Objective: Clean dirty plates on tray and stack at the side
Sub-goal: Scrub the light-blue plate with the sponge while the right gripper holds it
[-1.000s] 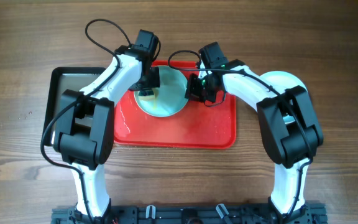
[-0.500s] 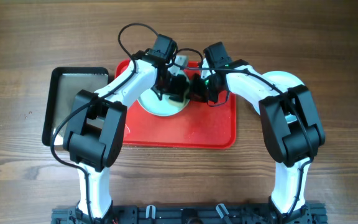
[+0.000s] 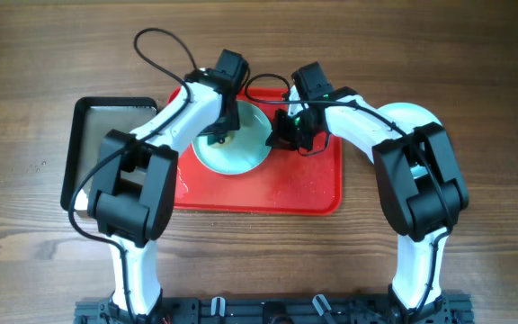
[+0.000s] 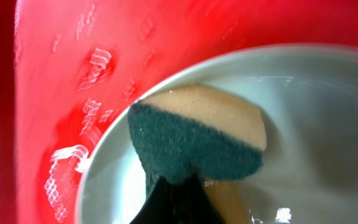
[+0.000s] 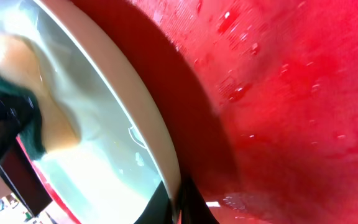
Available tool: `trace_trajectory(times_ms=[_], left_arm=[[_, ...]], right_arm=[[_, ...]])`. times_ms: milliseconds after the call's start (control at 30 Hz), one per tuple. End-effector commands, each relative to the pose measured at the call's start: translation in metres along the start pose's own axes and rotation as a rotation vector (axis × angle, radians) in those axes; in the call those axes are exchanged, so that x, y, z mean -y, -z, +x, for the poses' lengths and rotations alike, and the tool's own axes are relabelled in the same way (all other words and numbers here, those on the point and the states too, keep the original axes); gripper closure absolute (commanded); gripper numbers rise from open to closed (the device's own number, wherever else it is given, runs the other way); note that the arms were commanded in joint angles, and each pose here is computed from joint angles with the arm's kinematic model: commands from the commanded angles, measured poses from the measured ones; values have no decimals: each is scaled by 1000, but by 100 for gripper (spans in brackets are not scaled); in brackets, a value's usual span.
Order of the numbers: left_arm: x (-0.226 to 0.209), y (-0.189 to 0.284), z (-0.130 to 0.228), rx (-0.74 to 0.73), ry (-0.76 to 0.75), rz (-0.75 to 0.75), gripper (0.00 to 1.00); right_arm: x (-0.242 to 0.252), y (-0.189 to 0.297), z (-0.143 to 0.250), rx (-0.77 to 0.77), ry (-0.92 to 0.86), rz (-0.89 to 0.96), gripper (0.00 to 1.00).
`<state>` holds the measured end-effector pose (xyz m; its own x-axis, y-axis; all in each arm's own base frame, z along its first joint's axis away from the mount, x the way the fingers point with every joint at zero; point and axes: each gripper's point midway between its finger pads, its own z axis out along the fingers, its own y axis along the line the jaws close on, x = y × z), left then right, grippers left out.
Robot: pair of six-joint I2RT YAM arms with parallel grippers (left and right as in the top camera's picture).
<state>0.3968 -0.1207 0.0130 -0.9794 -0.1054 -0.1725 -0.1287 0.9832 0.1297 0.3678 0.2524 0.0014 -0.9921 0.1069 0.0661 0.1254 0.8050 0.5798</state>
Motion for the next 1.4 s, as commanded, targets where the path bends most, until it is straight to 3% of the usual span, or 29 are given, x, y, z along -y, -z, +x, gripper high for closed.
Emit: trace_trajectory(times_ms=[0,100,167,333,533,667,833,967,1067,1200,1367], left_arm=[[16,-9,47,-241,-157,212,96],[62,16,73,-321,-359,547,96],[81,29,80,-307,-465,680,96],[104,30,69,-209,-521,710,96],[83,0,9,24,-357,360,96],[24,-11,-25,137,-140,34,96],[-15,-15,-11,54,-54,-80,96],[11,-8,57,-252,-234,143,96],[37,9,88,-378,-361,368,96],[74,32,97,-364,-525,666,96],[93,32,73,-242,-530,737,96]], right_arm=[[22,-14,9,-38,-42,44,96],[20,-13,11,-50,-44,32,96],[17,-13,16,-74,-48,13,96],[16,-12,25,-115,-16,-2,96],[16,-12,24,-112,-15,2,96],[17,-13,24,-110,-11,5,96],[18,-12,24,-110,-12,9,96],[18,-13,24,-108,-11,9,96],[19,-13,23,-104,-16,15,96],[19,-13,23,-104,-18,15,96],[19,-13,23,-104,-18,15,96]])
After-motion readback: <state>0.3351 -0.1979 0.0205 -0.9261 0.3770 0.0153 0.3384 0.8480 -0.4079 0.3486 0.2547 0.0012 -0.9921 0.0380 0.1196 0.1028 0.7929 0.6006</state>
